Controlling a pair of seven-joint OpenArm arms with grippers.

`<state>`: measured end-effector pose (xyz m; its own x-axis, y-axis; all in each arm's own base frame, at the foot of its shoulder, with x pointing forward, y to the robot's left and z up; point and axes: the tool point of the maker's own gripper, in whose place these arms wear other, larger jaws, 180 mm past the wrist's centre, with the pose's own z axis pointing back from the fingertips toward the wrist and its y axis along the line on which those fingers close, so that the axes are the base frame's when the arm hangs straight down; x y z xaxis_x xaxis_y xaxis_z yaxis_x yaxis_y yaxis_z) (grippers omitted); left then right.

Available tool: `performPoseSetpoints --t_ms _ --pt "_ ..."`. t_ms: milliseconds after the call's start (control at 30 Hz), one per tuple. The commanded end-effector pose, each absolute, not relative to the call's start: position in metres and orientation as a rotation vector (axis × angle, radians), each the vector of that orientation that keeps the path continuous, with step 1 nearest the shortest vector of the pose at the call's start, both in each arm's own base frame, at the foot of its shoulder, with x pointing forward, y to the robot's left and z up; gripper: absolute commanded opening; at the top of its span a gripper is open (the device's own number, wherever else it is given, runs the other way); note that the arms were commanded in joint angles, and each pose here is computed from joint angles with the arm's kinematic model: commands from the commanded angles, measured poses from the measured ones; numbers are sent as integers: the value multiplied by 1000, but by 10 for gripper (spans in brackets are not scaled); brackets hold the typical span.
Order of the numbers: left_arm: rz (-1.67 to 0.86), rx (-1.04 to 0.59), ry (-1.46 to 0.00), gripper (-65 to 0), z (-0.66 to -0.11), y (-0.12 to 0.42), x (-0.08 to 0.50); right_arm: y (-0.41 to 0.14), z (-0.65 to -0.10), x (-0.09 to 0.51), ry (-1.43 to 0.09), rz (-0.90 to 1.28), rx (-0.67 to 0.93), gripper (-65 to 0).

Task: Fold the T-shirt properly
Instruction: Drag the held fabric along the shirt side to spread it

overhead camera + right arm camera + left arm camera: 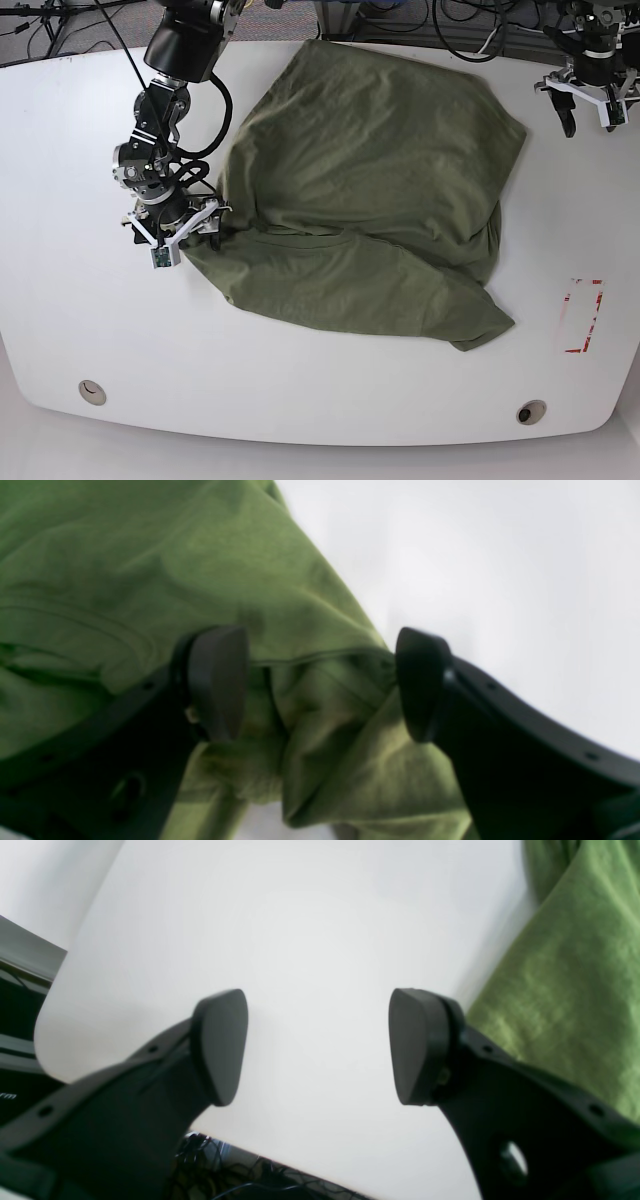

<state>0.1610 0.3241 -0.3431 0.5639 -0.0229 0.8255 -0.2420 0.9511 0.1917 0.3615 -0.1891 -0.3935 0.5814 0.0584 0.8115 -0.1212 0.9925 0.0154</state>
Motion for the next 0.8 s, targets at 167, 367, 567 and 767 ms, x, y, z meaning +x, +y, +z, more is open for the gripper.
performPoseSetpoints --t_ms 167,367,567,767 --pt "114 310 -1005 -237 -331 326 165 -189 -396 370 -967 78 103 -216" --pt "116 313 -1003 -236 -331 327 164 -187 -405 369 -943 70 117 -248" --pt "116 317 -1003 -235 -330 327 163 -191 -414 364 -918 66 113 -366" --pt "118 317 -1004 -235 -331 328 163 -190 -414 365 -917 66 118 -459"
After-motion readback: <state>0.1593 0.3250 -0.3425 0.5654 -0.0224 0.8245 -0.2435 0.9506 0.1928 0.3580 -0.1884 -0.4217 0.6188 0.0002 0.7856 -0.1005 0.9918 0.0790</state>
